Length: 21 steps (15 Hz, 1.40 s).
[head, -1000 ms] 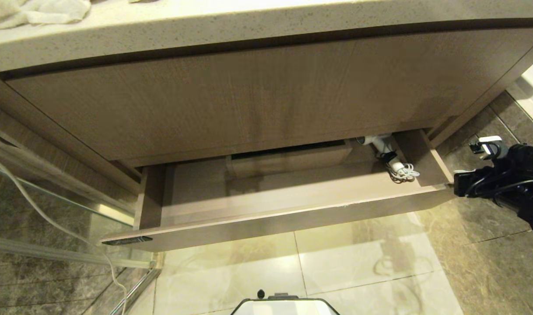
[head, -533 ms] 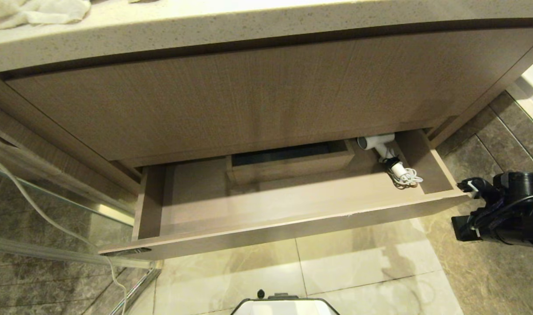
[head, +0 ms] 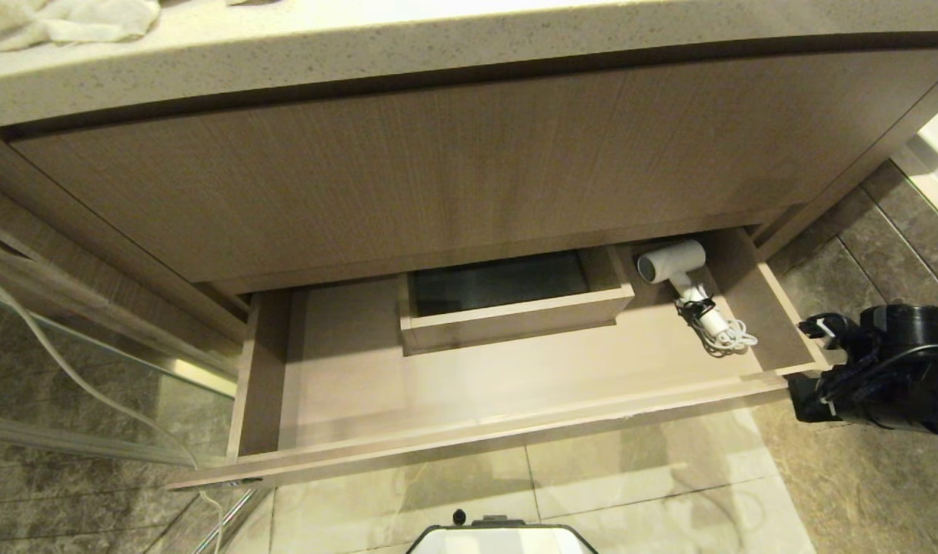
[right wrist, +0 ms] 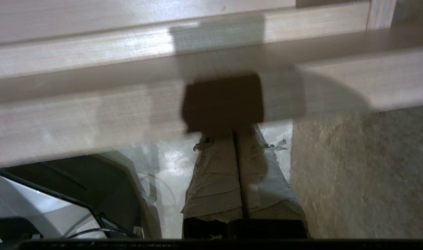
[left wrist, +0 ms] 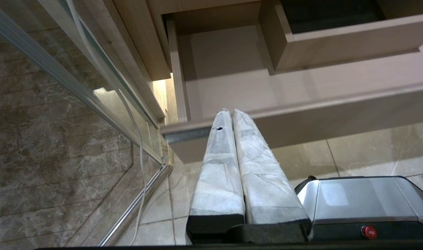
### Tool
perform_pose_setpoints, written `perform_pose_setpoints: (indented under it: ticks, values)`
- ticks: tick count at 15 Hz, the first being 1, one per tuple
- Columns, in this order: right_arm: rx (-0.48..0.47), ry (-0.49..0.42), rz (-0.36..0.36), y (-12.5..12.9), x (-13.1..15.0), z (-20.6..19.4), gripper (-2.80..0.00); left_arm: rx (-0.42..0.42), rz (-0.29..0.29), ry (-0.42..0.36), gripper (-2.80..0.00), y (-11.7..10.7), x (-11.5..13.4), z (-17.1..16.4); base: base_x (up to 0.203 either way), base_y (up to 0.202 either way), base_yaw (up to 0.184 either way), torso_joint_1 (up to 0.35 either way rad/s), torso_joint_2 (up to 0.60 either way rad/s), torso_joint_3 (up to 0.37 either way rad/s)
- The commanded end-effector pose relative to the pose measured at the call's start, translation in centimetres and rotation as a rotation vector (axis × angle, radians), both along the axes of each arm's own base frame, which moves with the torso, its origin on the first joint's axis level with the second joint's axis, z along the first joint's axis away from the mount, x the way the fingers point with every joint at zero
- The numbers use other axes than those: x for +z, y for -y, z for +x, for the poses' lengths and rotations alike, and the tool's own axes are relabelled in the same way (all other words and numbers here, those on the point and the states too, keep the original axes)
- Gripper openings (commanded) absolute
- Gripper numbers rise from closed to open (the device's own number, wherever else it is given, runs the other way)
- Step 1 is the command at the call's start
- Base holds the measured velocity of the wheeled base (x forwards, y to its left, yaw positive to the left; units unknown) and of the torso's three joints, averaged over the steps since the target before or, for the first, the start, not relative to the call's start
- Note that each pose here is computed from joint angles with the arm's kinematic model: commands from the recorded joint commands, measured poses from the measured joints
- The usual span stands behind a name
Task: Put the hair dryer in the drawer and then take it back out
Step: Close the drawer
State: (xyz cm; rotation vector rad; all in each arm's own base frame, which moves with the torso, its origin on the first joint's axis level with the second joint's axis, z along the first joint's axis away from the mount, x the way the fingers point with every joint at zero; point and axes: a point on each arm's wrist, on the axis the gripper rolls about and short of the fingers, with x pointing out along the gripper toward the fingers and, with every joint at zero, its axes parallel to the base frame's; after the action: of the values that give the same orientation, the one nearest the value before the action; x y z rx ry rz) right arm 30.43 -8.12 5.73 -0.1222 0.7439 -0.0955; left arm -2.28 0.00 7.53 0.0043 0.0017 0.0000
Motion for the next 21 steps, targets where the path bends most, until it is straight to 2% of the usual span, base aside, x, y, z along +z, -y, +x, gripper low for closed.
perform_pose_setpoints:
  ticks: [1, 4, 7, 12, 14, 16, 18, 21]
  values:
    - [0.0, -0.001, -0.001, 0.0, -0.1, -0.1, -2.8, 0.0, 0.0, -0.001, -2.8, 0.0, 0.0, 0.0, 0.0, 0.0, 0.0, 0.0, 0.0, 0.0]
    - [-0.01, 0.014, 0.006, 0.1, 0.0, 0.2, -2.8, 0.0, 0.0, -0.001, -2.8, 0.0, 0.0, 0.0, 0.0, 0.0, 0.0, 0.0, 0.0, 0.0]
    - [-0.06, 0.163, 0.033, 0.7, 0.3, 3.0, -2.8, 0.0, 0.0, -0.001, -2.8, 0.0, 0.0, 0.0, 0.0, 0.0, 0.0, 0.0, 0.0, 0.0]
    - [-0.076, 0.355, 0.035, 1.6, 0.9, 7.5, -2.8, 0.0, 0.0, 0.0, -2.8, 0.0, 0.0, 0.0, 0.0, 0.0, 0.0, 0.0, 0.0, 0.0]
    - [-0.088, 0.384, 0.035, 1.7, 1.0, 7.8, -2.8, 0.0, 0.0, -0.001, -2.8, 0.0, 0.0, 0.0, 0.0, 0.0, 0.0, 0.0, 0.0, 0.0]
    - [-0.139, 0.378, 0.008, 1.8, 1.2, 7.5, -2.8, 0.0, 0.0, -0.001, -2.8, 0.0, 0.0, 0.0, 0.0, 0.0, 0.0, 0.0, 0.0, 0.0]
    - [-0.148, 0.367, 0.007, 1.6, 1.9, 6.7, -2.8, 0.0, 0.0, -0.001, -2.8, 0.0, 0.0, 0.0, 0.0, 0.0, 0.0, 0.0, 0.0, 0.0]
    - [-0.152, 0.364, 0.007, 0.9, 6.1, 3.8, -2.8, 0.0, 0.0, -0.001, -2.8, 0.0, 0.0, 0.0, 0.0, 0.0, 0.0, 0.0, 0.0, 0.0]
